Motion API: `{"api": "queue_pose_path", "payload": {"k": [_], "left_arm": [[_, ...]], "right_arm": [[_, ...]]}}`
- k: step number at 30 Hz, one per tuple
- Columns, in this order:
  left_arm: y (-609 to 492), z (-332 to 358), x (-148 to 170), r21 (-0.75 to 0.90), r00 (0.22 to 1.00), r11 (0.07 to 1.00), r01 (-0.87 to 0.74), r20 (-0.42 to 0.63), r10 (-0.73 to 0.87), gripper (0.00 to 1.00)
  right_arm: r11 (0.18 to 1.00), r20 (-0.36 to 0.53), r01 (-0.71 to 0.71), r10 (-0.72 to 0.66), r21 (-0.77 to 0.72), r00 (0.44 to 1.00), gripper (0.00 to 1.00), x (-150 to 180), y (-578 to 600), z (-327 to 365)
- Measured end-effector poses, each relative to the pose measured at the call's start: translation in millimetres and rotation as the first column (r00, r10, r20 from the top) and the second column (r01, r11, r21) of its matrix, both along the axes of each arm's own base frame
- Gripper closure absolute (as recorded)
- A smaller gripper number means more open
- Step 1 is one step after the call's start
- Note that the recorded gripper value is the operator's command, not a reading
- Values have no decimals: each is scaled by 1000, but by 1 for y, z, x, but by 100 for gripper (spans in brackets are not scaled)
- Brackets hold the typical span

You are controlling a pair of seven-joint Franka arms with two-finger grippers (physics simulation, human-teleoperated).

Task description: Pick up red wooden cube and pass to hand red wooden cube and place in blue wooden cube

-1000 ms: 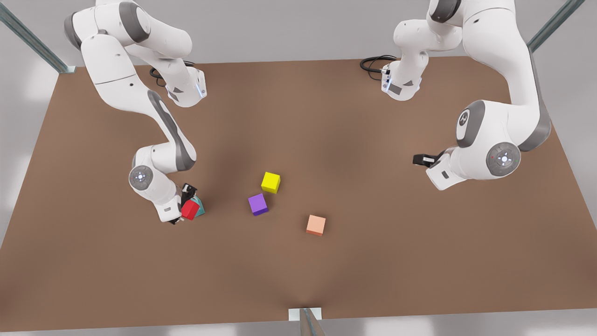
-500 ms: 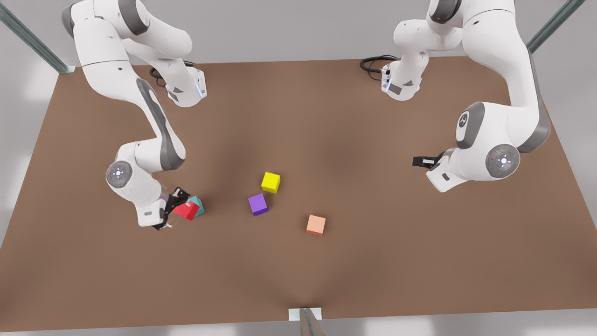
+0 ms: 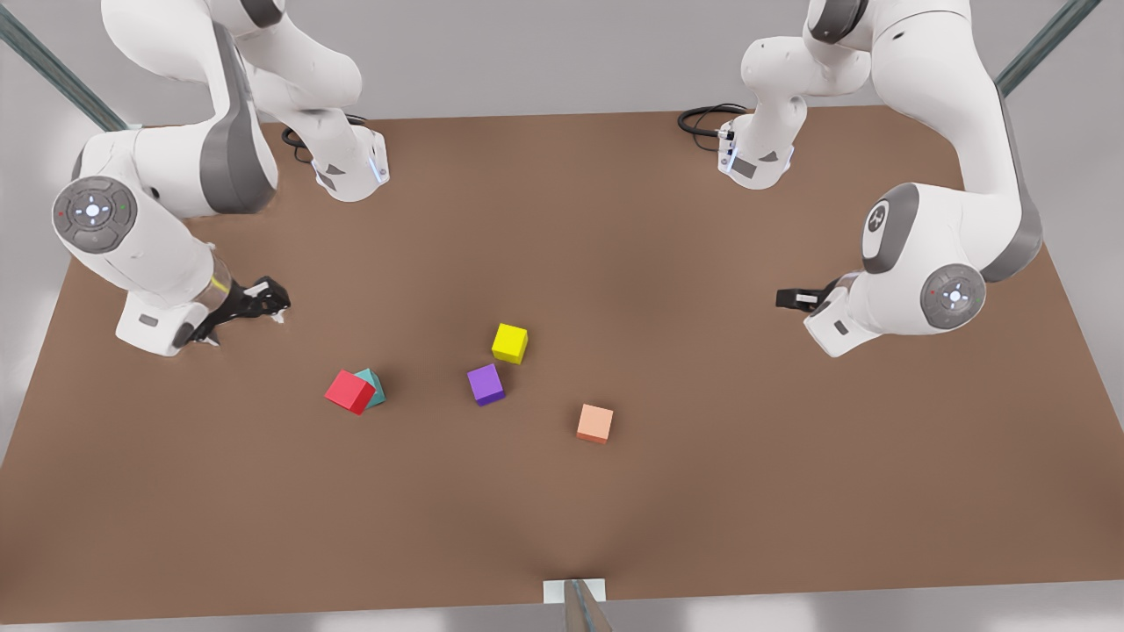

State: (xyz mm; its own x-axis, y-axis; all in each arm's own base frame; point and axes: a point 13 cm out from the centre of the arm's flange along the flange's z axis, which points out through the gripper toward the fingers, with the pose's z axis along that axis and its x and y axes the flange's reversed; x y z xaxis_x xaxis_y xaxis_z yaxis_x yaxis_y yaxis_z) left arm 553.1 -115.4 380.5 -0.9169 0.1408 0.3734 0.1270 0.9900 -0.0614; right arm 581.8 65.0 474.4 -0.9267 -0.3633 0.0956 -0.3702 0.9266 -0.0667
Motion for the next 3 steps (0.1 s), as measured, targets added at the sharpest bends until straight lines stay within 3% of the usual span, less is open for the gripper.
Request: {"api": "queue_pose_path", "payload": {"k": [3], "left_arm": [[-1,-1,-3,0,1000,1000,2,-12,-2,0]], "right_arm": [[994,-61,110,-109,11,992,0,-34,-7,2]]}}
